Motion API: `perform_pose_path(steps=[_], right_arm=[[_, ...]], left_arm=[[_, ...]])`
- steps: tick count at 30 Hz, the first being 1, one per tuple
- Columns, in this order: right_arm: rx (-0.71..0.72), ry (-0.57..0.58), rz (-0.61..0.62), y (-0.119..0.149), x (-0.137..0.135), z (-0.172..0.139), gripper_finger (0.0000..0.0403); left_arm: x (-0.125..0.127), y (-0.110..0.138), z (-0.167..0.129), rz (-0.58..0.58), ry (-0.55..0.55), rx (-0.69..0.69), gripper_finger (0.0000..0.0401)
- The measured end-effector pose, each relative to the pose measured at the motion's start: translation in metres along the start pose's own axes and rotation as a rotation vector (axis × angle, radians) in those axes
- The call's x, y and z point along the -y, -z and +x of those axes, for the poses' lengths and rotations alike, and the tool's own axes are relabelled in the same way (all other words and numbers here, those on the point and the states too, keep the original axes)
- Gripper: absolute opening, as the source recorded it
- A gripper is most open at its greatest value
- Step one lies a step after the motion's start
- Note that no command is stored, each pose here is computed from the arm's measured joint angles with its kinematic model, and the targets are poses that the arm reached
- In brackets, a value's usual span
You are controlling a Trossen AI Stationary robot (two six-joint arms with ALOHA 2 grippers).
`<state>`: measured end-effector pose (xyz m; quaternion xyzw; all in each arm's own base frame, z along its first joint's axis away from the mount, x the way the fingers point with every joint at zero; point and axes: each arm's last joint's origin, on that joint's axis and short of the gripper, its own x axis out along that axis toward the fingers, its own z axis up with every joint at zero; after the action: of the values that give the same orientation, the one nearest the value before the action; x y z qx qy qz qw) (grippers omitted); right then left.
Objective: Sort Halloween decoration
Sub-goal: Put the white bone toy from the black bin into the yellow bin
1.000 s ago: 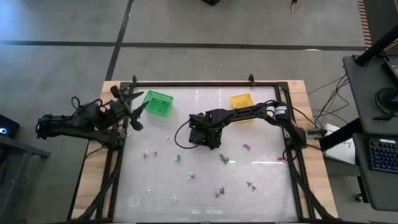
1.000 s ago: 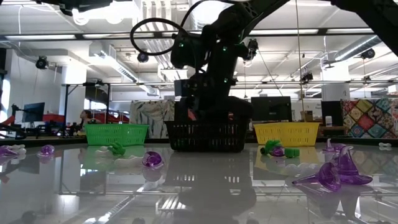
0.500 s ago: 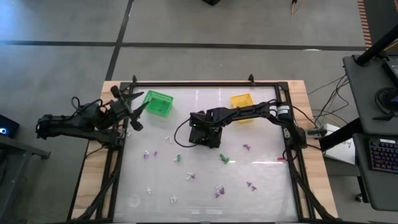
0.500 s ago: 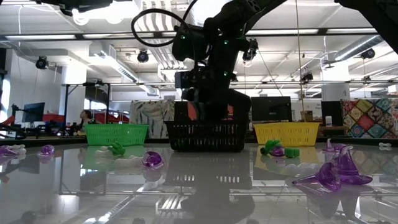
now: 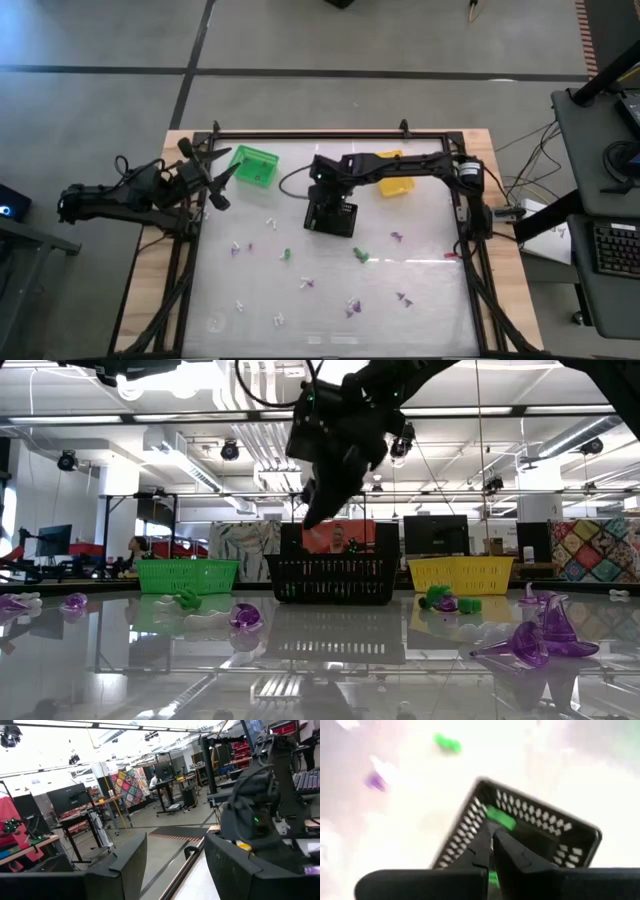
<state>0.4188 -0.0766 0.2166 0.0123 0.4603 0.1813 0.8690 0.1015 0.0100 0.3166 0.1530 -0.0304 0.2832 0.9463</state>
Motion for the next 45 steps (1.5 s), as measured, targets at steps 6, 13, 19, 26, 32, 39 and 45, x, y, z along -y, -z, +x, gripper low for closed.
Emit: perform_pose_path(steps=[6,13,19,26,32,39,45], right_arm=[[0.111,0.008,0.003,0.000,-0.001,-0.017,0.0009],[0.293,0.180,0.003,0.024,-0.005,-0.045,0.0009],[0.509,0.467,0.154,0.062,-0.002,-0.075,0.0009],[0.586,0.828,0.640,0.128,-0.002,-0.101,0.0009],[0.521,0.959,0.989,0.173,-0.013,-0.105,0.0009],[0.494,0.952,1.098,0.192,-0.016,-0.091,0.0014],[0.475,0.985,1.113,0.195,-0.013,-0.088,0.0058]], left_arm=[[0.000,0.000,0.000,-0.026,0.000,0.000,0.0181],[0.001,0.001,0.000,-0.078,0.003,-0.007,0.0181],[0.004,0.002,0.003,-0.109,0.009,-0.022,0.0181],[0.008,0.004,0.008,-0.139,0.017,-0.043,0.0181],[0.009,0.005,0.009,-0.146,0.018,-0.049,0.0181],[0.011,0.004,0.012,-0.151,0.017,-0.042,0.0181],[0.013,0.005,0.014,-0.158,0.019,-0.052,0.0181]])
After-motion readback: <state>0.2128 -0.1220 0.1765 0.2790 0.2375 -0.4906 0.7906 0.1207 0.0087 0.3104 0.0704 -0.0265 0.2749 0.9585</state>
